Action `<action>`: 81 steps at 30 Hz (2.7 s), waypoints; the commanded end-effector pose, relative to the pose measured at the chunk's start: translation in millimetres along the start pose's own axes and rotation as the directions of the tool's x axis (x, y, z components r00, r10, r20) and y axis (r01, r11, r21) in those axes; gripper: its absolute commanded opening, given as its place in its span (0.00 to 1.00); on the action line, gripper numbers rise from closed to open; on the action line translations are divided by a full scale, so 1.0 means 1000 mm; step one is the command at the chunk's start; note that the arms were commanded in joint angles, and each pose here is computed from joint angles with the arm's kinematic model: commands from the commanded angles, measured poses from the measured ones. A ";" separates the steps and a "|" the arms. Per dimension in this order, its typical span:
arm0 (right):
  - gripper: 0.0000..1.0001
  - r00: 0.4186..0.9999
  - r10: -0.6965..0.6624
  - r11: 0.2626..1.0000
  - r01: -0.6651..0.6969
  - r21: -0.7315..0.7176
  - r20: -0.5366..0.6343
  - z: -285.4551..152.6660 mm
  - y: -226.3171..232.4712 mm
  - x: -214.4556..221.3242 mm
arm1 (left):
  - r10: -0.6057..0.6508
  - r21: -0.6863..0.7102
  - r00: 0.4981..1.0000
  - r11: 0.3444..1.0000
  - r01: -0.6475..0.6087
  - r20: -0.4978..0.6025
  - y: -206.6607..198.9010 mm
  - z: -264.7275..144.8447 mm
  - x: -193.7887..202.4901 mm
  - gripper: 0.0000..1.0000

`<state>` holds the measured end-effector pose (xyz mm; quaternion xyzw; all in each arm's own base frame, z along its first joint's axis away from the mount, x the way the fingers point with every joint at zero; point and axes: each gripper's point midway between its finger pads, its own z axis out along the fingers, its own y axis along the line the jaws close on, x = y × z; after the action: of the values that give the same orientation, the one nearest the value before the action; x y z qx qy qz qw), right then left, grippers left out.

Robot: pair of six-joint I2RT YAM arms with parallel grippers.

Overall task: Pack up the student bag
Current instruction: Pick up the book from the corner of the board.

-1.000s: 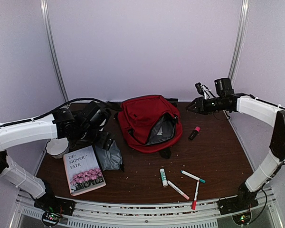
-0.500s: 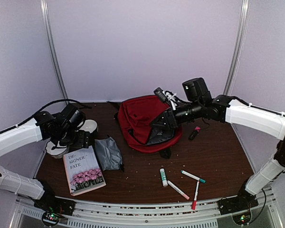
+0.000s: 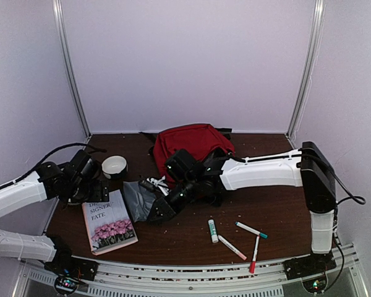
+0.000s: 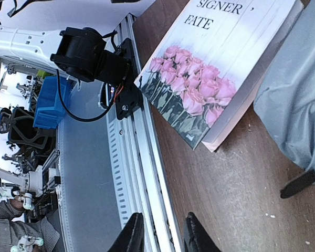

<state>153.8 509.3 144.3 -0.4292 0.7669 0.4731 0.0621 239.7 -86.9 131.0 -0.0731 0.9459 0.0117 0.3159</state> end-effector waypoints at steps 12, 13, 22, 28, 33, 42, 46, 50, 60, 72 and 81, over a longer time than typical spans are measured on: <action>0.38 0.985 0.144 0.986 -0.151 -0.068 -0.096 0.068 -0.024 -0.005 | -0.060 0.027 0.997 0.998 0.061 -0.045 0.005 0.017 0.030 0.91; 0.42 0.984 0.145 0.985 -0.152 -0.075 -0.100 0.072 -0.023 -0.005 | -0.057 0.025 0.997 0.998 0.059 -0.048 0.005 0.018 0.031 0.91; 0.46 0.968 0.223 0.968 -0.234 -0.093 -0.115 0.100 -0.034 -0.007 | -0.048 0.027 0.998 0.998 0.049 -0.034 0.004 0.017 0.026 0.91; 0.42 0.966 0.226 0.965 -0.239 -0.104 -0.125 0.110 -0.030 -0.005 | -0.049 0.025 0.998 0.998 0.050 -0.034 0.006 0.017 0.028 0.91; 0.30 0.963 0.240 0.957 -0.257 -0.138 -0.124 0.113 -0.028 -0.006 | -0.052 0.025 0.998 0.998 0.053 -0.038 0.007 0.018 0.031 0.91; 0.13 0.961 0.254 0.937 -0.273 -0.218 -0.114 0.115 -0.017 -0.015 | -0.051 0.019 0.998 0.998 0.051 -0.032 0.010 0.017 0.033 0.91; 0.03 0.961 0.255 0.927 -0.275 -0.253 -0.111 0.113 -0.010 -0.019 | -0.053 0.014 0.998 0.998 0.054 -0.025 0.013 0.014 0.031 0.91; 0.00 0.963 0.249 0.916 -0.267 -0.300 -0.098 0.107 0.003 -0.027 | -0.060 0.006 0.998 0.998 0.060 0.006 0.018 -0.004 0.018 0.91; 0.00 0.988 0.155 0.926 -0.150 -0.345 -0.013 0.067 0.044 -0.056 | -0.133 0.184 0.946 0.980 0.080 0.296 0.025 -0.117 -0.067 0.87; 0.00 0.986 0.092 0.939 -0.041 -0.340 0.137 -0.014 0.065 -0.106 | -0.123 0.306 0.882 0.952 -0.025 0.454 0.015 -0.193 -0.120 0.87; 0.00 0.939 0.072 0.971 0.010 -0.237 0.336 -0.131 0.030 -0.131 | -0.247 0.550 0.846 0.833 -0.064 0.473 -0.043 -0.180 -0.129 0.98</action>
<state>231.6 532.7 257.1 -0.3249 0.7103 0.6212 0.0633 224.0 -88.1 348.7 -0.0391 0.8173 -0.1683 0.5497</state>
